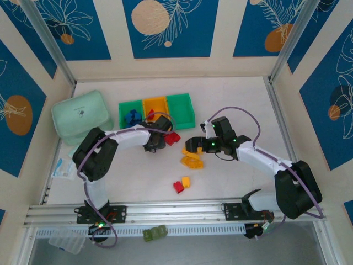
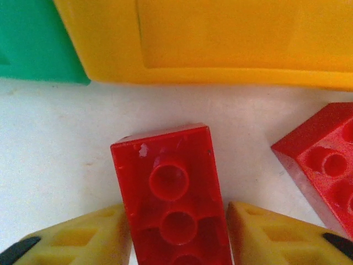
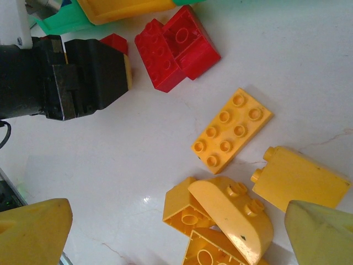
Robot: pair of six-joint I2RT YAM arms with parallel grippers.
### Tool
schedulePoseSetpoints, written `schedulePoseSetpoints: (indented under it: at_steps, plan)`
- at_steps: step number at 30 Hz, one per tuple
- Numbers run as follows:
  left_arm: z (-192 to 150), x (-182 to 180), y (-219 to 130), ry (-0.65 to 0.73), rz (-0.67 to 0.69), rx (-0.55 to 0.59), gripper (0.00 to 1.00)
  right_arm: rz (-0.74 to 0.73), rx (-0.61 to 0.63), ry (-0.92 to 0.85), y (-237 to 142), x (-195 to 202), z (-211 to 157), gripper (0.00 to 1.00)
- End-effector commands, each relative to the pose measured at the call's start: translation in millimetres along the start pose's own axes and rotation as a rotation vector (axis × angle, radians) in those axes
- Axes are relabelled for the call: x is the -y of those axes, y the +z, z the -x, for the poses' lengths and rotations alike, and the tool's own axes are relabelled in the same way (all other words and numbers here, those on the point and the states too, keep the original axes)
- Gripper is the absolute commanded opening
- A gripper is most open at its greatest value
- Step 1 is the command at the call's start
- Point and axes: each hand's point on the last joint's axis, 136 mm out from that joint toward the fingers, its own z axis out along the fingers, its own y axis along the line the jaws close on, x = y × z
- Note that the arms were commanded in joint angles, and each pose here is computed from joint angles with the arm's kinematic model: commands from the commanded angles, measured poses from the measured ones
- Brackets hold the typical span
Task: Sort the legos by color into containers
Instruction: Pick up the lego from the center of the table, then place the lego in the container.
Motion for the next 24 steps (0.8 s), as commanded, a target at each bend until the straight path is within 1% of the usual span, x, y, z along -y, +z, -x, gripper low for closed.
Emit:
schedulePoseSetpoints:
  at_steps: [1,6,10,13,15,19,22,24]
  plan:
    - [-6,-2,0,0.007,-0.024,-0.029,0.43,0.039,-0.01,-0.008,0,-8,4,0.99]
    - [-14,-5,-12,0.026,-0.062,-0.039,0.29,0.038,-0.016,-0.024,-1,-11,7,0.99]
    - [-19,-13,-27,0.067,-0.069,-0.036,0.25,0.043,-0.021,-0.049,-1,-17,8,0.99]
    - [-15,-13,-46,0.097,-0.106,-0.013,0.24,0.042,-0.024,-0.078,0,-23,11,0.99]
    - [-7,-10,-62,0.121,-0.137,0.02,0.24,0.04,-0.03,-0.094,2,-28,14,0.99]
    - [23,0,-94,0.175,-0.168,0.101,0.24,0.045,-0.026,-0.115,6,-38,20,0.99]
    - [49,7,-104,0.193,-0.17,0.149,0.24,0.052,-0.011,-0.116,7,-43,27,0.99]
    - [66,12,-101,0.187,-0.168,0.164,0.24,0.046,-0.004,-0.113,7,-44,30,0.99]
